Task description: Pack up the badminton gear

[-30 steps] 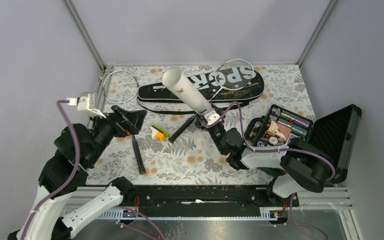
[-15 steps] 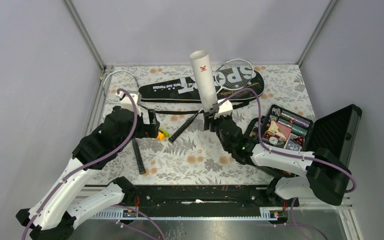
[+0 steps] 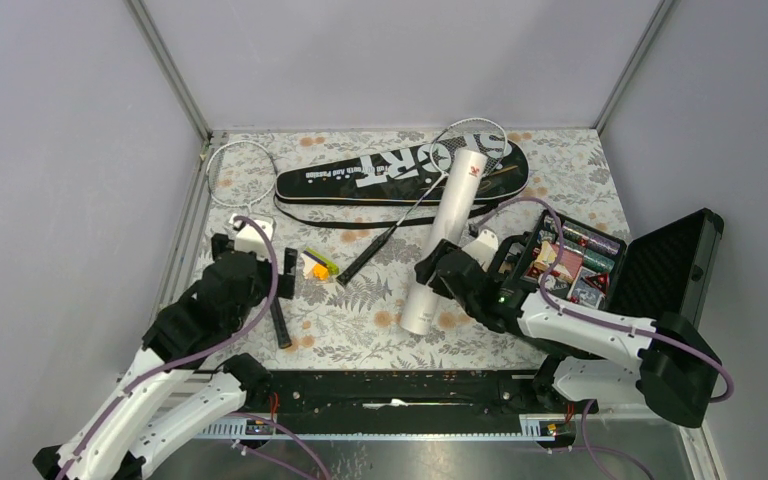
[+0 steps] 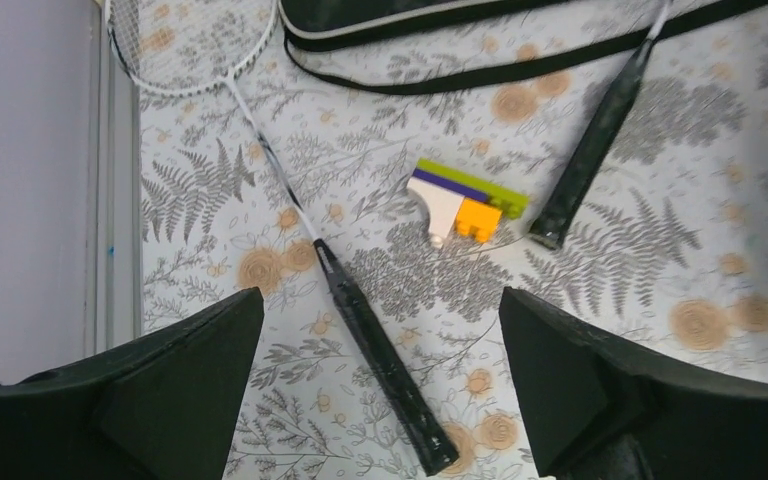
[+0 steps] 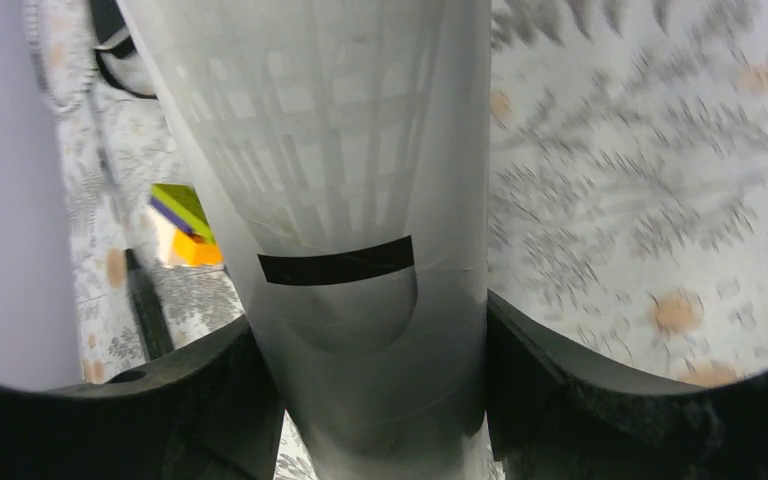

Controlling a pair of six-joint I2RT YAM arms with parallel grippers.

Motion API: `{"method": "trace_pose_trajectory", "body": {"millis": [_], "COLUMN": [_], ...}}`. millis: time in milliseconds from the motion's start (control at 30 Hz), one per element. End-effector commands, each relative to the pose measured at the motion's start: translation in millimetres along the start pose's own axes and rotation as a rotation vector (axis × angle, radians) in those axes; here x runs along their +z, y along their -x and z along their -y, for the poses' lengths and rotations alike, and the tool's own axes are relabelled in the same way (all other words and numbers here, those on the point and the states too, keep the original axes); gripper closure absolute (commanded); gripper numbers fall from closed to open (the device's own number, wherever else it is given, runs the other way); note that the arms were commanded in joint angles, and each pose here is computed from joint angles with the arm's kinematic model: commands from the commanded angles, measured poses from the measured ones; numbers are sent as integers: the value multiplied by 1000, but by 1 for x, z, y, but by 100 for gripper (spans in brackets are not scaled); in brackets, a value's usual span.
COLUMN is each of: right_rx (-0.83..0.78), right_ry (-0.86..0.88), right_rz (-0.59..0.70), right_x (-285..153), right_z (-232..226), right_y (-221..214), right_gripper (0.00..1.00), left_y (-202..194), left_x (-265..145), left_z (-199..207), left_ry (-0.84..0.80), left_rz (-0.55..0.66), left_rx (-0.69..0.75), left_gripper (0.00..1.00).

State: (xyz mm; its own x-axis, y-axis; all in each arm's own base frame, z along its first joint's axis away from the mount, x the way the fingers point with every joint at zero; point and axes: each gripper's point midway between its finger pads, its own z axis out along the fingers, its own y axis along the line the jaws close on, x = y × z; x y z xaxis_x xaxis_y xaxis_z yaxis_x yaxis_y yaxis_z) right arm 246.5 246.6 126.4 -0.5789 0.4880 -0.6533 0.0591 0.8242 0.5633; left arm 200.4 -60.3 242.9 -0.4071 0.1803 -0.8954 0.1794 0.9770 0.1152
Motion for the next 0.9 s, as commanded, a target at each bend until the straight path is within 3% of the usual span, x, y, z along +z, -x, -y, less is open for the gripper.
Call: {"method": "trace_pose_trajectory", "body": {"millis": [0, 100, 333, 433, 867], "right_rx": [238, 246, 335, 327, 250], "right_ry": [-235, -366, -430, -467, -569], "right_rz": [-65, -98, -123, -113, -138], "right_x": [-3, -9, -5, -6, -8], "right_z": [34, 51, 68, 75, 92], "right_y": [-19, -27, -46, -46, -54], "right_gripper": [48, 47, 38, 32, 25], "left_y": [-3, -16, -19, -18, -15], "left_x": [21, 29, 33, 33, 32], "left_z": [-5, -1, 2, 5, 10], "left_ry": [71, 77, 74, 58, 35], "left_rz": [47, 2, -26, -13, -42], "left_rx": [10, -4, 1, -2, -11], "left_gripper": [1, 1, 1, 1, 1]}}
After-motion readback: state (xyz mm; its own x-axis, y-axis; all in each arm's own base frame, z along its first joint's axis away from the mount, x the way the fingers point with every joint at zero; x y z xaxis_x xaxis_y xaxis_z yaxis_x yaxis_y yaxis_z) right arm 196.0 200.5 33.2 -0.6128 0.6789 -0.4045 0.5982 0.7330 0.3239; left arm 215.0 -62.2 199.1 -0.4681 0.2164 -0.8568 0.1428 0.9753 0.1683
